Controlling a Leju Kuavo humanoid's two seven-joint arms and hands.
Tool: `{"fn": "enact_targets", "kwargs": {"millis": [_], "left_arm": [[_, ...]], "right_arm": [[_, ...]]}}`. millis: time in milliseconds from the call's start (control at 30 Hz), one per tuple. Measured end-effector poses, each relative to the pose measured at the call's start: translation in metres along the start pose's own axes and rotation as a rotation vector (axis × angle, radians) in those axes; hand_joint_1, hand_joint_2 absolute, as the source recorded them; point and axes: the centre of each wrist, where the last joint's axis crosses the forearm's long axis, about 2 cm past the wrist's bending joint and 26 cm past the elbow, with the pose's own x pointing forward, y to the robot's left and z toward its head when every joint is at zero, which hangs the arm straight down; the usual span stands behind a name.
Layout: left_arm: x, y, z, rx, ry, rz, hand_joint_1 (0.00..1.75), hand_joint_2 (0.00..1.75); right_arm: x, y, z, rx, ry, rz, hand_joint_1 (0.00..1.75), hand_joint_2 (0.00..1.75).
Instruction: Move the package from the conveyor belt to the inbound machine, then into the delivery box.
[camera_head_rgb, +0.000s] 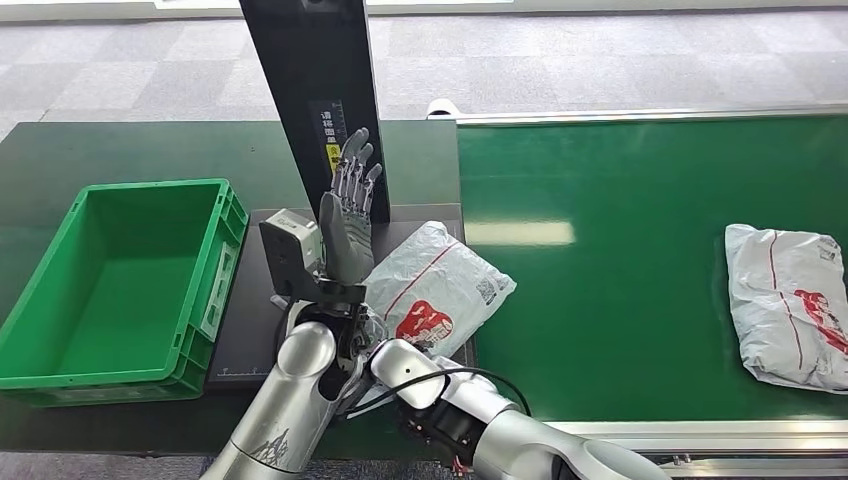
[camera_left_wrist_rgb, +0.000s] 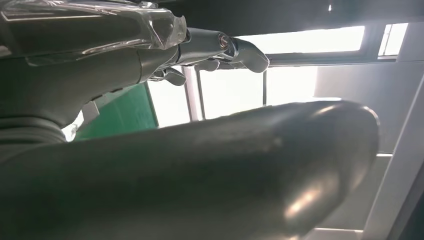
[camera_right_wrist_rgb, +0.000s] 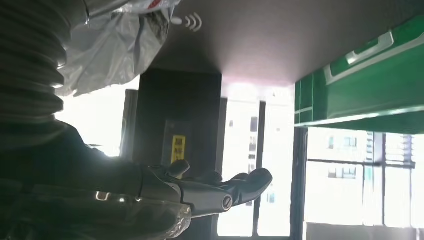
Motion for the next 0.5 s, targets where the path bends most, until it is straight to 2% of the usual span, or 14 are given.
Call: {"fn": "enact_targets", "kwargs": {"millis": [133,500], "left_arm": [[-0.001,0.003,0.002,0.006,0.007,-0.016,0.0,0.0],[0.004,0.018,-0.004,0.06,-0.018,-0.042,0.0,0.0]], "right_arm": [[-0.002,-0.002,-0.001,-0.016,-0.019,0.058,0.0,1.75],[-0.012,-0.002,0.003,-0.037,0.11,-0.017,0.0,1.75]]}}
